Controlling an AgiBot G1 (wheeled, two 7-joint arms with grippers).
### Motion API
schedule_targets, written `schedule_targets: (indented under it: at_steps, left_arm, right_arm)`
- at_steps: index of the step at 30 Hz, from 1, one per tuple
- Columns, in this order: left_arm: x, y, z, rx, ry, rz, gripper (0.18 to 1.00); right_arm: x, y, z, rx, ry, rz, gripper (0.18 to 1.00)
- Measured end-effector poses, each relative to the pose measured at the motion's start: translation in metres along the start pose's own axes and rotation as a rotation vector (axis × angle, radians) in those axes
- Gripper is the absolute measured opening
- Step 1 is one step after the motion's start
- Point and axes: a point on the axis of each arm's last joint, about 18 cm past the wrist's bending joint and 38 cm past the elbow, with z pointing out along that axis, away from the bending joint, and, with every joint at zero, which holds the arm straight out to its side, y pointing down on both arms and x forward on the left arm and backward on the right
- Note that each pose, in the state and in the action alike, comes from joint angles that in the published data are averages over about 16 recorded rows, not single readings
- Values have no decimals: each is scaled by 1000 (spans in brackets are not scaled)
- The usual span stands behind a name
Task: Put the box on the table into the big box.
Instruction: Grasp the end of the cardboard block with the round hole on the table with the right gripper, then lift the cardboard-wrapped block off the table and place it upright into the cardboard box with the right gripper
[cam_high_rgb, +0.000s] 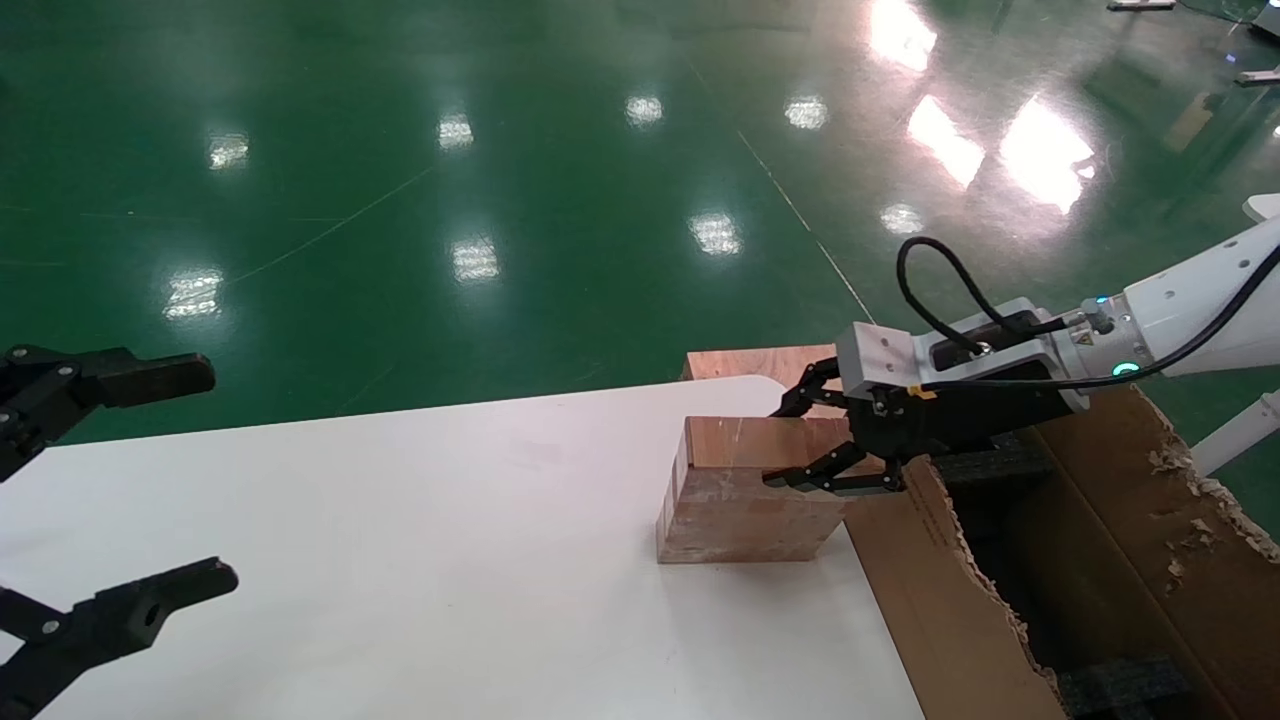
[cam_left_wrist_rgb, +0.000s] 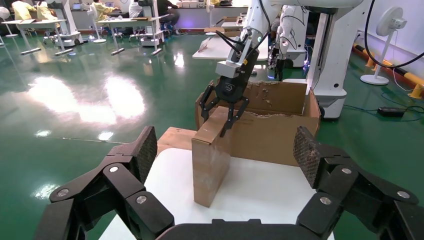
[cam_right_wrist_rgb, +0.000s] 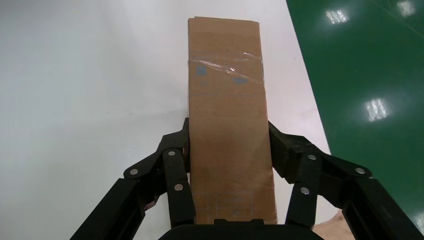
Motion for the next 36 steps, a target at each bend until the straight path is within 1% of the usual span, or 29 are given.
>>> schedule_targets:
  at_steps: [5,9,15,20,24,27,32,36]
  left_arm:
    - [0,0,0,0,0,0,990]
    - [0,0,0,0,0,0,998]
    - [0,0,0,0,0,0,999]
    - [0,0,0,0,0,0,994]
    - [0,0,0,0,0,0,977]
    - [0,0,0,0,0,0,958]
    - [0,0,0,0,0,0,909]
    - [0,0,0,0,0,0,844]
  right_arm:
    - [12,-20,-27,39,61,36,511]
    - [24,-42,-65,66,145,64,490]
    - [33,-67,-142,86,332,114,481]
    - [23,-74,-204,84,503,162,481]
    - [1,-65,-239,65,619,226,480]
    - [-20,-50,-254,39,684,303,480]
    - [-56,-14,-262,-25,767,474,480]
    - [-82,17,-260,-78,817,614,480]
